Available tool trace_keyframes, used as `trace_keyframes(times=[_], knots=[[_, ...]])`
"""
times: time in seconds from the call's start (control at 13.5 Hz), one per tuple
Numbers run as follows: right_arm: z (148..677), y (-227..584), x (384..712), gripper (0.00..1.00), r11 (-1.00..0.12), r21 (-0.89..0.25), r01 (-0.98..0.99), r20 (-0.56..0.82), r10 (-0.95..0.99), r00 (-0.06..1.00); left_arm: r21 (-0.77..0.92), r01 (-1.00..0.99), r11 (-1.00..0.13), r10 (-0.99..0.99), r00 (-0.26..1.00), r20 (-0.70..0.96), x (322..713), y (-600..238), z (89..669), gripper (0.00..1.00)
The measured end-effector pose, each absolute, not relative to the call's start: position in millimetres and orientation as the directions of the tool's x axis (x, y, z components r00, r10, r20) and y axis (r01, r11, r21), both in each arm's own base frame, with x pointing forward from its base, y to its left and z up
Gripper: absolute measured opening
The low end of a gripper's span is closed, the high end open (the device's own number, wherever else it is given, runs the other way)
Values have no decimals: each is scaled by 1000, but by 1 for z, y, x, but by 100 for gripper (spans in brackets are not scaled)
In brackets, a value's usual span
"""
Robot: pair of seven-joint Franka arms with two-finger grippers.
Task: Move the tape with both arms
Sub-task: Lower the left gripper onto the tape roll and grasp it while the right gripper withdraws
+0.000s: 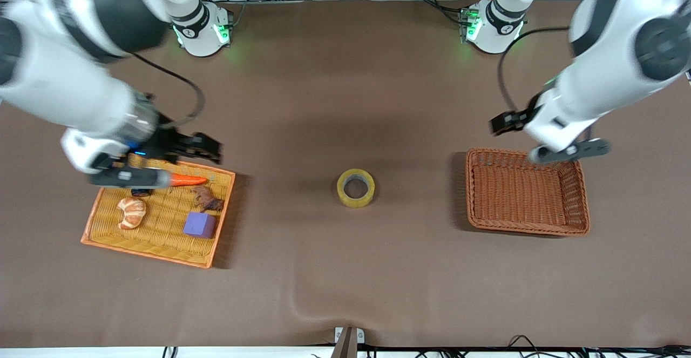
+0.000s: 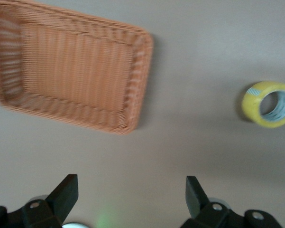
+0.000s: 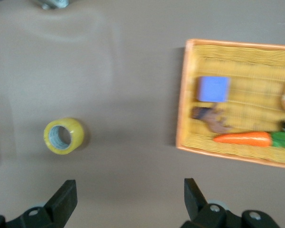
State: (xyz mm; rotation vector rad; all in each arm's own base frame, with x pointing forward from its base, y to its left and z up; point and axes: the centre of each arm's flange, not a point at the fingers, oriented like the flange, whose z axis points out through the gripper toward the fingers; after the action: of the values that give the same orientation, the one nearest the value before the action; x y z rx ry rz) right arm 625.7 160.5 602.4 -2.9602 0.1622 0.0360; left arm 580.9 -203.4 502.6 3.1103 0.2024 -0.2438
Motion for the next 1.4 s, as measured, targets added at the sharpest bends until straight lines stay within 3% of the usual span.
trace_keyframes(times=[0.3, 0.44, 0.59, 0.89, 1.4], knots=[[644, 25, 594, 100, -973, -181, -140, -69, -130, 989, 44, 208, -977, 198, 967, -163, 592, -306, 369, 100], [659, -17, 580, 100, -992, -79, -99, -26, -98, 995, 70, 214, -974, 202, 969, -146, 577, -361, 333, 100], [662, -32, 572, 100, -998, 31, -59, 14, -59, 998, 95, 202, -975, 189, 973, -132, 567, -392, 307, 100], [632, -54, 551, 100, -998, 14, -66, -3, -66, 998, 147, 188, -971, 175, 980, -99, 569, -411, 269, 100], [632, -56, 539, 100, -998, 2, -70, -33, -70, 997, 157, 159, -975, 142, 983, -116, 563, -438, 210, 96]])
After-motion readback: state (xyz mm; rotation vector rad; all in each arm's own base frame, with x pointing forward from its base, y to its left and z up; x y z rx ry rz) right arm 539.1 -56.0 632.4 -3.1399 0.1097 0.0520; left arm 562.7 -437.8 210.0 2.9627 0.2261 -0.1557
